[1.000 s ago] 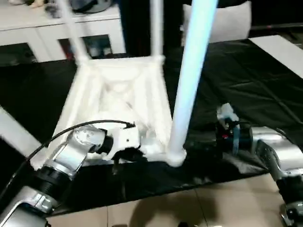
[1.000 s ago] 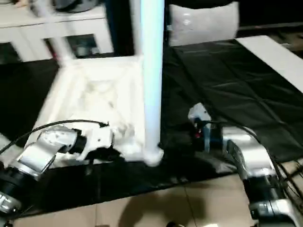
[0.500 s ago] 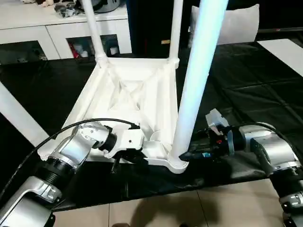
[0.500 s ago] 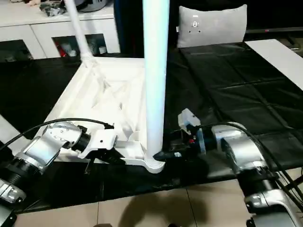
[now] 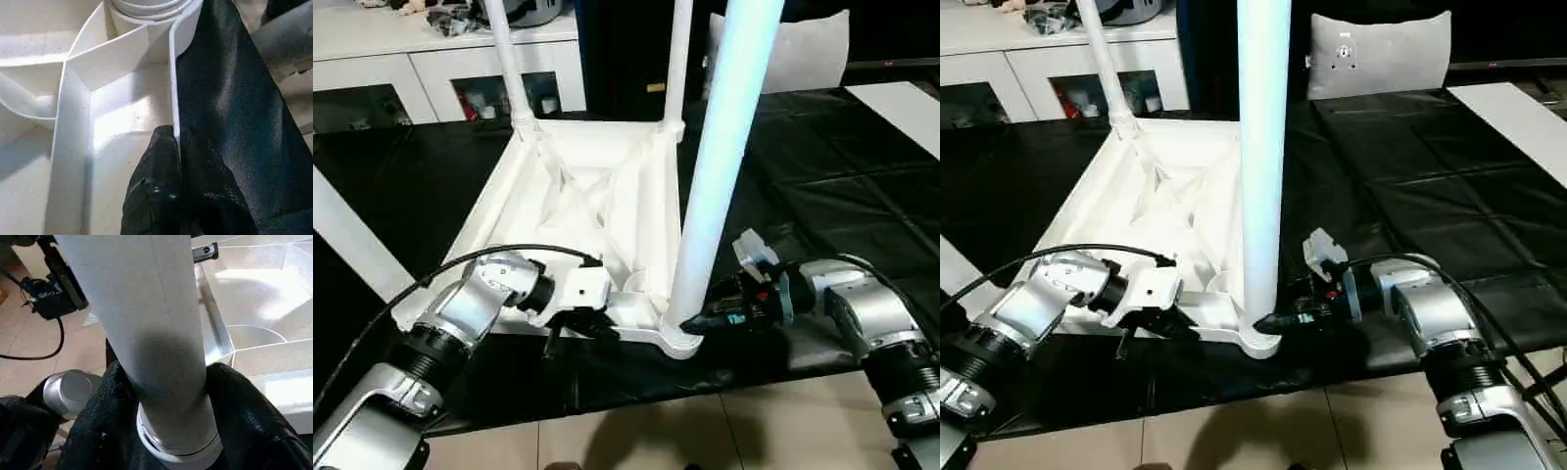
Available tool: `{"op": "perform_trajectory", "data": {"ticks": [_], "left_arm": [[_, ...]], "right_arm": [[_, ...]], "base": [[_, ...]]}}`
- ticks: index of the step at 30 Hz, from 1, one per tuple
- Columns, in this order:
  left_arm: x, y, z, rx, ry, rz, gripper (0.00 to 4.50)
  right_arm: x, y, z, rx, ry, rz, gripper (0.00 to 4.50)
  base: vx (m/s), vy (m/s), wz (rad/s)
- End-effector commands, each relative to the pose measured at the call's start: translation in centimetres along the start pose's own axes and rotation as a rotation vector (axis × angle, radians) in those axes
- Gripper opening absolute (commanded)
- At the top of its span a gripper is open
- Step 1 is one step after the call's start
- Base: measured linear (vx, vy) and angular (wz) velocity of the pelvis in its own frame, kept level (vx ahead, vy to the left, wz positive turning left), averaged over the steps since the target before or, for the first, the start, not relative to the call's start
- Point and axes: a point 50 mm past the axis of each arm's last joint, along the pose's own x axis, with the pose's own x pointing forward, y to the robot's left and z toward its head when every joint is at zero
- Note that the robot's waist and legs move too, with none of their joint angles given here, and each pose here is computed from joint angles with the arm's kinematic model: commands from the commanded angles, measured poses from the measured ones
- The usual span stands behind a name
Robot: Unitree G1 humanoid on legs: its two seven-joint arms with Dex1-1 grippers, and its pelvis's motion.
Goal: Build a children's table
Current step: Rotate leg to tighten
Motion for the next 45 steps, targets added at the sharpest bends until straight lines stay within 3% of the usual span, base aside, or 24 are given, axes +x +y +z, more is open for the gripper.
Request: {"op": "perform_trajectory", "data": {"ticks": [1,6,12,17,21,23,25,30,35,40,45], "left_arm": [[1.0,-0.4,0.8,-0.016,-0.044,-0.005,0.00],[1.6,-0.3,1.8,-0.096,-0.110,0.089,0.00],[3.4,-0.2,3.9,-0.185,-0.191,0.239,0.00],[5.0,0.8,5.4,-0.245,-0.212,0.386,0.00],[5.7,1.5,5.9,-0.251,-0.183,0.484,0.00],[5.8,2.1,6.3,-0.254,-0.182,0.531,0.00],[5.8,2.4,6.5,-0.253,-0.177,0.556,0.00],[5.1,2.8,5.6,-0.248,-0.140,0.574,0.00],[4.2,2.7,3.9,-0.203,-0.108,0.520,0.00],[3.1,2.1,2.5,-0.154,-0.056,0.416,0.00],[2.4,1.2,1.8,-0.100,-0.027,0.300,0.00]], "right_arm": [[1.1,0.4,0.2,-0.009,-0.051,0.001,2.00],[2.1,0.3,-0.1,0.008,-0.085,-0.111,1.95],[4.8,-1.0,-0.6,0.052,-0.146,-0.412,1.92],[7.5,-2.1,0.3,0.108,-0.206,-0.607,1.90],[8.6,-3.4,0.6,0.229,-0.252,-0.783,1.90],[9.1,-3.5,1.0,0.244,-0.286,-0.793,2.45],[9.1,-3.4,1.1,0.211,-0.288,-0.782,2.62],[7.5,-2.9,0.6,0.163,-0.287,-0.750,2.62],[4.0,-2.2,0.2,0.074,-0.247,-0.646,2.66],[0.2,-1.4,0.6,0.006,-0.201,-0.529,3.10],[-1.3,-0.8,0.6,-0.017,-0.134,-0.434,3.45]], "base": [[0.000,0.000,0.00],[0.000,0.000,0.00],[0.000,0.000,0.00],[0.000,0.000,0.00],[0.000,0.000,0.00],[0.000,0.000,0.00],[0.000,0.000,0.00],[0.000,0.000,0.00],[0.000,0.000,0.00],[0.000,0.000,0.00],[0.000,0.000,0.00]]}}
